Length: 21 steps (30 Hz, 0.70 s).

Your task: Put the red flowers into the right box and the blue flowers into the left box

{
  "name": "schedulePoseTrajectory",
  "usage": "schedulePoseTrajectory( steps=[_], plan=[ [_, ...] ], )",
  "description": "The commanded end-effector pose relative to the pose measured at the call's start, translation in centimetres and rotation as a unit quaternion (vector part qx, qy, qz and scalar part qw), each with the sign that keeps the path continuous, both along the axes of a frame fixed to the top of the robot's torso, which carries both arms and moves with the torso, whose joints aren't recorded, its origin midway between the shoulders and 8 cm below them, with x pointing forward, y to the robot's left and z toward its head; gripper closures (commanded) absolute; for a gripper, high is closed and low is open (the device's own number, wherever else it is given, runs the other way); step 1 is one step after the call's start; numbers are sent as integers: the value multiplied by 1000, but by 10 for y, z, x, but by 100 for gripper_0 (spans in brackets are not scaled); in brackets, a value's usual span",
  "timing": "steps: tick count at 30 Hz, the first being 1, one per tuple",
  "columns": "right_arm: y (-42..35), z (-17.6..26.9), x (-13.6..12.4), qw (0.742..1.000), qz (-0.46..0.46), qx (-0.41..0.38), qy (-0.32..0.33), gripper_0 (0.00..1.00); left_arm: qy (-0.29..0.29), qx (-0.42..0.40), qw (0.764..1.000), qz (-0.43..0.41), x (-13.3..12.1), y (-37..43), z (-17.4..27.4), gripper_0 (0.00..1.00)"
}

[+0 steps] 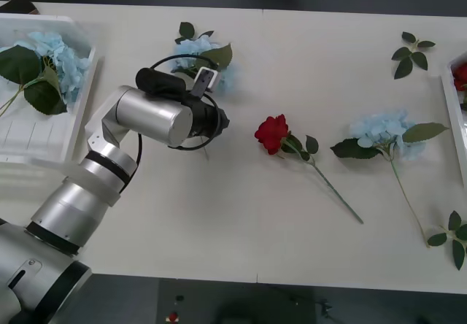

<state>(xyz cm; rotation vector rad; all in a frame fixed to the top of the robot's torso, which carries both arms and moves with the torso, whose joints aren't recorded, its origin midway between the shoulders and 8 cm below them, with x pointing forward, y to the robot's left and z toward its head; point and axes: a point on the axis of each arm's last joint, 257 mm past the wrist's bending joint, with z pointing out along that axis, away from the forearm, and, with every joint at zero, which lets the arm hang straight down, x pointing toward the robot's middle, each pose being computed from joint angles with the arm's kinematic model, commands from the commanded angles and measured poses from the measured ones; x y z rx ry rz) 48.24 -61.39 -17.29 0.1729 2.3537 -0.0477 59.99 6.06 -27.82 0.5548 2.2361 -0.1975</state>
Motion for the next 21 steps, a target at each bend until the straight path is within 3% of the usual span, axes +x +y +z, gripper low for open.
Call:
schedulePoseTrajectory(
  steps=[1, 5, 6, 14, 21],
  plan=[
    [-1, 31, 12, 1000, -4, -4, -24, 0, -13, -17, 1000, 15, 11, -6, 7, 61],
    [7, 28, 12, 1000, 0, 12, -25, 0, -12, -13, 1000, 17, 11, -3, 1, 68],
    [14, 28, 13, 999, 4, 22, -27, 0, -11, -12, 1000, 19, 11, -2, 0, 99],
    [107, 25, 12, 987, 71, 146, -19, 0, -7, -14, 1000, 17, 8, 1, -3, 100],
    [185, 26, 7, 971, 189, 146, -25, 0, -10, -7, 1000, 10, -20, 37, -6, 100]
  ],
)
